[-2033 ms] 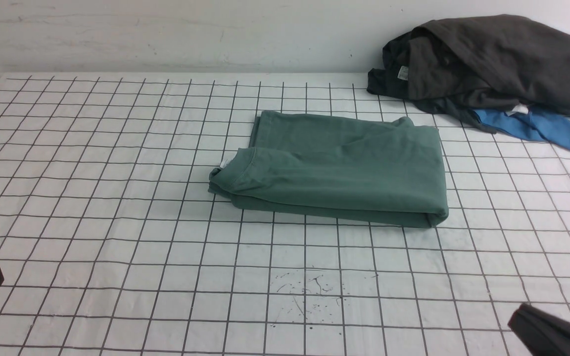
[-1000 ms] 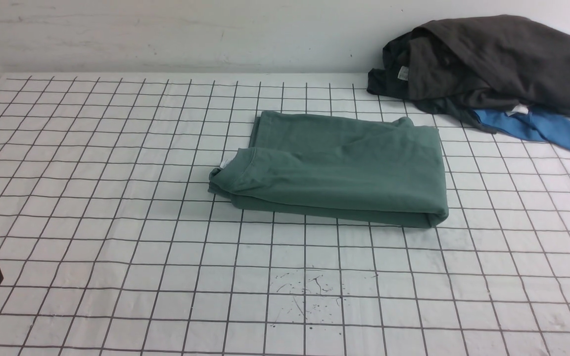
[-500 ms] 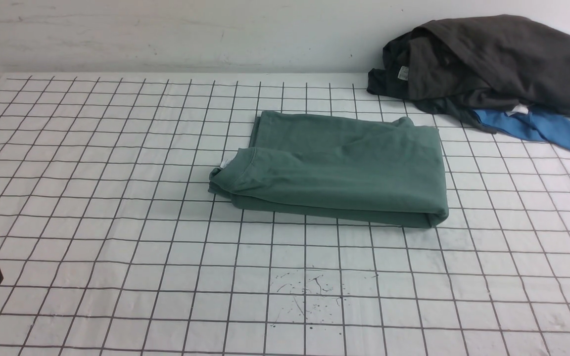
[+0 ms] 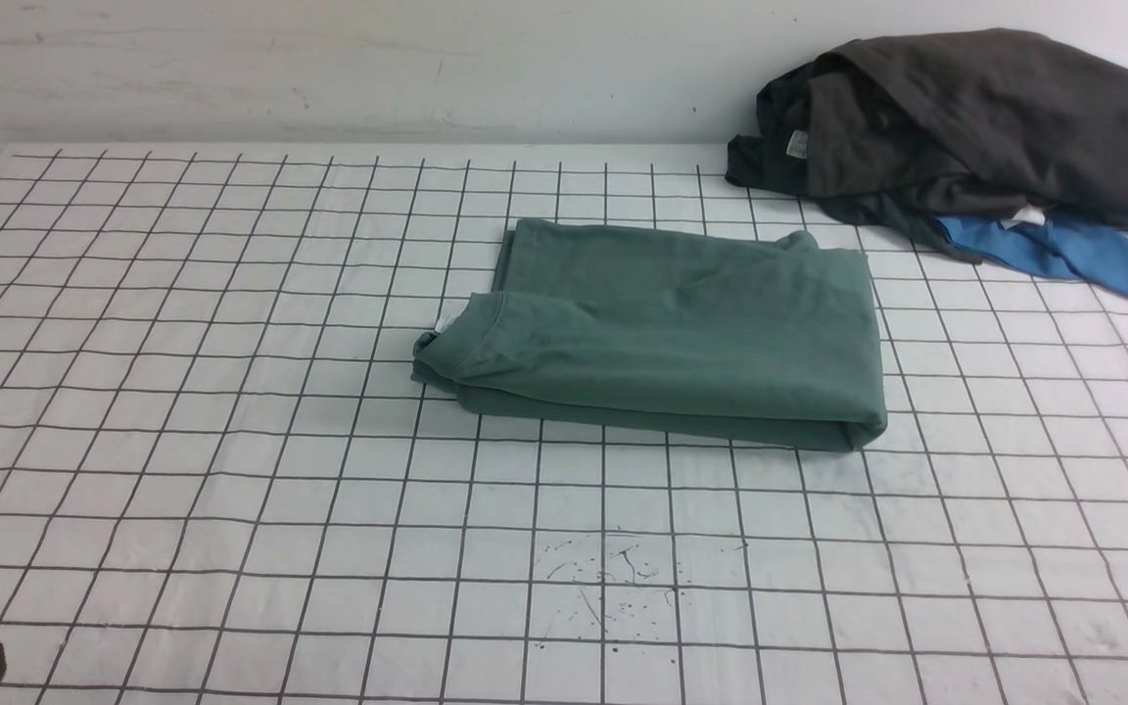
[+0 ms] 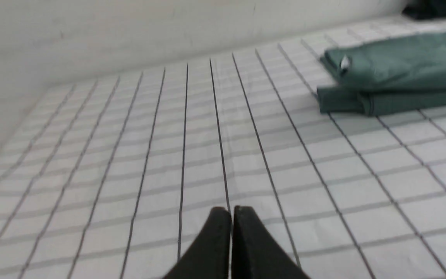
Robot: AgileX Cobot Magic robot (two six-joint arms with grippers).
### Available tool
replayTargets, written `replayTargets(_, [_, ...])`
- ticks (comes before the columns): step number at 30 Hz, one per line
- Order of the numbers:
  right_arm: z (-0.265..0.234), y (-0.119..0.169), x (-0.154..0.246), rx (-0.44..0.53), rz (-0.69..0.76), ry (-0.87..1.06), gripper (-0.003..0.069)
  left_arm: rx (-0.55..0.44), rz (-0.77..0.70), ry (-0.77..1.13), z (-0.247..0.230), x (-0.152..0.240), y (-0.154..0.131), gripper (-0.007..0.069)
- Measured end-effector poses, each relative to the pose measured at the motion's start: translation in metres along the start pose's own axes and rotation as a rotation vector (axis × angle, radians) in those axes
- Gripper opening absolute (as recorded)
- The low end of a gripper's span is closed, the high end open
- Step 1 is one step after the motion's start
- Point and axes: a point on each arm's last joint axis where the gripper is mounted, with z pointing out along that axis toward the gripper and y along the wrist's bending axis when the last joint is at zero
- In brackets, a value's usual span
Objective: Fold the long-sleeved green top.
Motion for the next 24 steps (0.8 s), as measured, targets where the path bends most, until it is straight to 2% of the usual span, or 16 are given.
replayTargets(3, [0.0000,0.0000,0.0000,0.000,0.000,0.000,-0.0014,0.018,-0.016,0.080,-0.0001,0.0077,-0.0018,-0.0007])
replayTargets(13, [0.0000,0.0000,0.0000,0.000,0.000,0.000,-0.0014,0.018,-0.113,0.085,-0.0002,0.0081,-0.0023,-0.0007])
replayTargets(24, [0.0000,0.0000,0.0000,0.000,0.000,0.000,-0.0014,0.018,-0.120,0.085,-0.0002,0.0081,-0.0022,-0.0007])
